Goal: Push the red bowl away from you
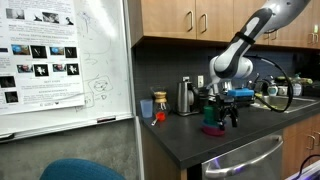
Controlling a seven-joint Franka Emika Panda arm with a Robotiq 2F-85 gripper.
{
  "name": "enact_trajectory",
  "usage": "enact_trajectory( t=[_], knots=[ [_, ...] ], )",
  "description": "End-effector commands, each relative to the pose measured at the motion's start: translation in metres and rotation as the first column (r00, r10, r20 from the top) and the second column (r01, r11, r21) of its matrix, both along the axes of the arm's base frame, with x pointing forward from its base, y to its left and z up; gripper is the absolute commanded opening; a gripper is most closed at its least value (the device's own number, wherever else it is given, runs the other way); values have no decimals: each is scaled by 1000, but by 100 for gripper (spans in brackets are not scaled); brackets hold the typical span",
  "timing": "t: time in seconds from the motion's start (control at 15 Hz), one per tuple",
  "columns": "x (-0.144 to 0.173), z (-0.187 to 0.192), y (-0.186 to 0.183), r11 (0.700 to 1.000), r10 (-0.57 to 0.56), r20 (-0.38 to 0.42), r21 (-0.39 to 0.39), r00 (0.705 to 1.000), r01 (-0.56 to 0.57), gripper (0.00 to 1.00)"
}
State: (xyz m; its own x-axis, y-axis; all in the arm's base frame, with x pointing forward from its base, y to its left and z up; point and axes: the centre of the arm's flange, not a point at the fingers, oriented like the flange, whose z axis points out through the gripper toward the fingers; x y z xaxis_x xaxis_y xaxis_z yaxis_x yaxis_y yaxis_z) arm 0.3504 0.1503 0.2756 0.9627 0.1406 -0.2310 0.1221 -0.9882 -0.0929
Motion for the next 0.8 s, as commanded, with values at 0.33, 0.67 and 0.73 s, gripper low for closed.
enact_trajectory(
  t=[0.33,0.67,0.73],
  knots=[
    [124,10,9,991,128,47,20,991,-129,100],
    [195,9,26,978,202,70,44,977,-206,100],
    [209,9,27,974,216,73,51,974,-220,100]
  ],
)
